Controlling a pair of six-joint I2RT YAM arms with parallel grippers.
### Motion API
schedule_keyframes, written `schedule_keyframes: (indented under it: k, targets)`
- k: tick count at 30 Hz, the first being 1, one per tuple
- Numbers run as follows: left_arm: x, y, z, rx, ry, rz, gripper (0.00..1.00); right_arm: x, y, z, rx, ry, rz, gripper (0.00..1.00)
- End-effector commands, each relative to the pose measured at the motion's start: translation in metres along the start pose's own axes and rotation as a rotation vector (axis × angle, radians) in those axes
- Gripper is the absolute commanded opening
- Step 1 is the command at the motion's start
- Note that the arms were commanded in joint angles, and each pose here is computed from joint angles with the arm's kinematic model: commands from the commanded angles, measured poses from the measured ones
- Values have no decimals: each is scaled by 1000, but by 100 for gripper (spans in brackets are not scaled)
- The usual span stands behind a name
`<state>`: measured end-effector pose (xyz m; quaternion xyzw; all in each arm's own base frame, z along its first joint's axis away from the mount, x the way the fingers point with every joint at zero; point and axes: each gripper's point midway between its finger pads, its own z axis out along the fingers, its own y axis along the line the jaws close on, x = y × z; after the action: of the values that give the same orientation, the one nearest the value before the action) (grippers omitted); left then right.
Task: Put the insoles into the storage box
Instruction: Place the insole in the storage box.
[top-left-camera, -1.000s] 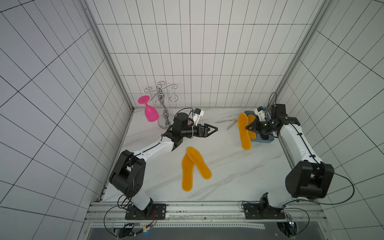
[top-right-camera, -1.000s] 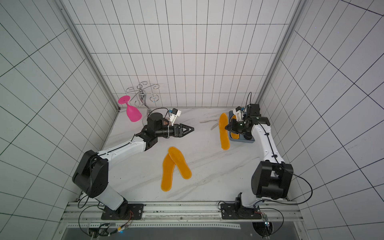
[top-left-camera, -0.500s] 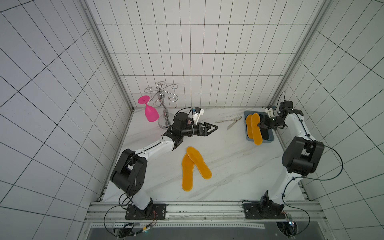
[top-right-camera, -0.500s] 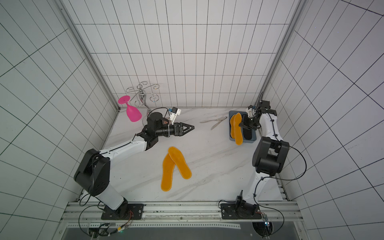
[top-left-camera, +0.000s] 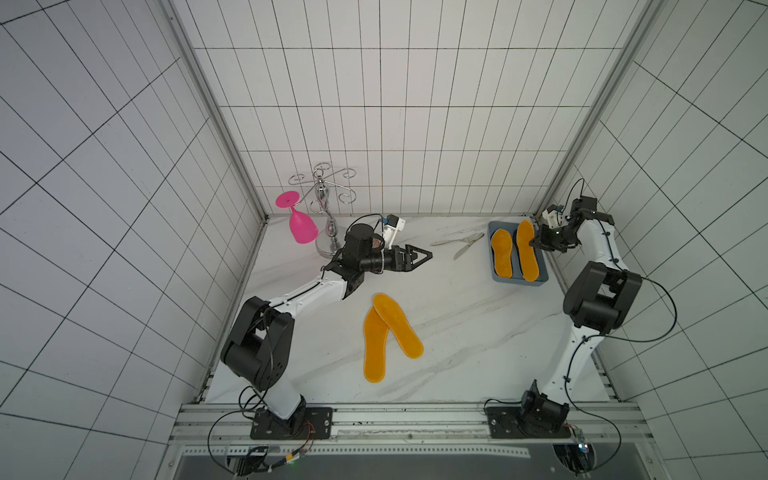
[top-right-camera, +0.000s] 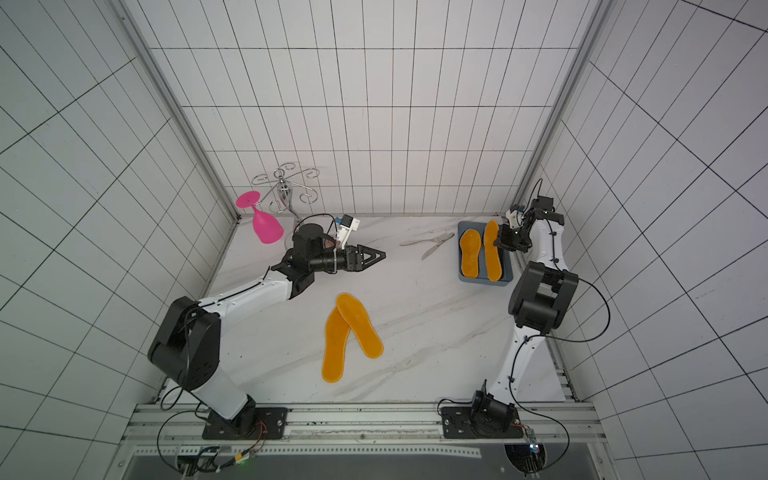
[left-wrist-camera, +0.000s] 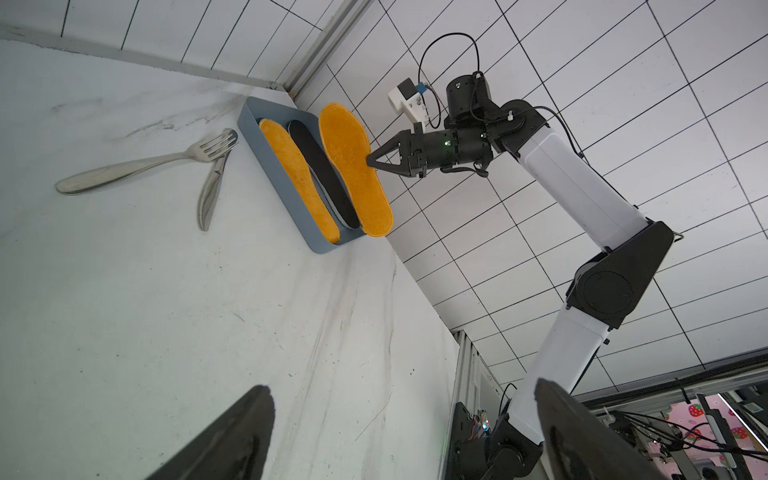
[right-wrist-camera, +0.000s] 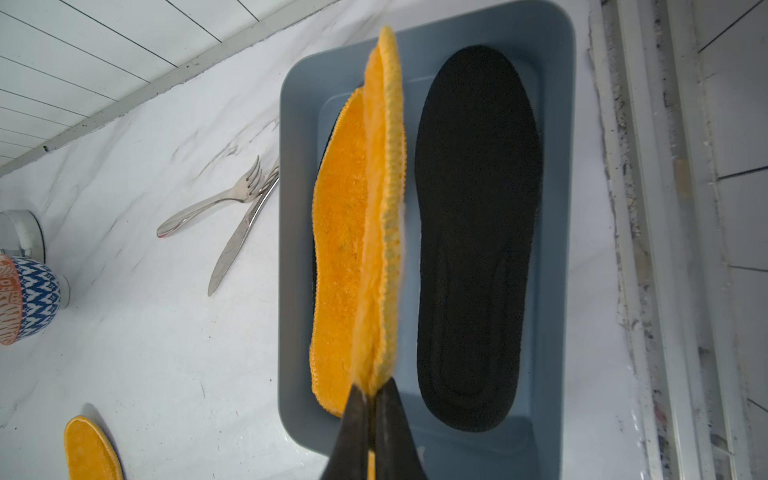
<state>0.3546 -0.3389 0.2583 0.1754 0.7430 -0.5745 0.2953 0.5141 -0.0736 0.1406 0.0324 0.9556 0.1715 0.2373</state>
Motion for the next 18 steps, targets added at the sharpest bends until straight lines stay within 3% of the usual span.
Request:
schedule_keyframes:
  k: [1,8,18]
  targets:
    - [-3,5,4,-1,10,9,99,-12,-10,4,0,-20,-13,0]
    - [-3,15,6,-14,13,-7,99,-26,-28,23,-20,-36,16,0]
    - [-5,26,10,-27,19,-29,99,-14,-28,38,-87,0,52,0]
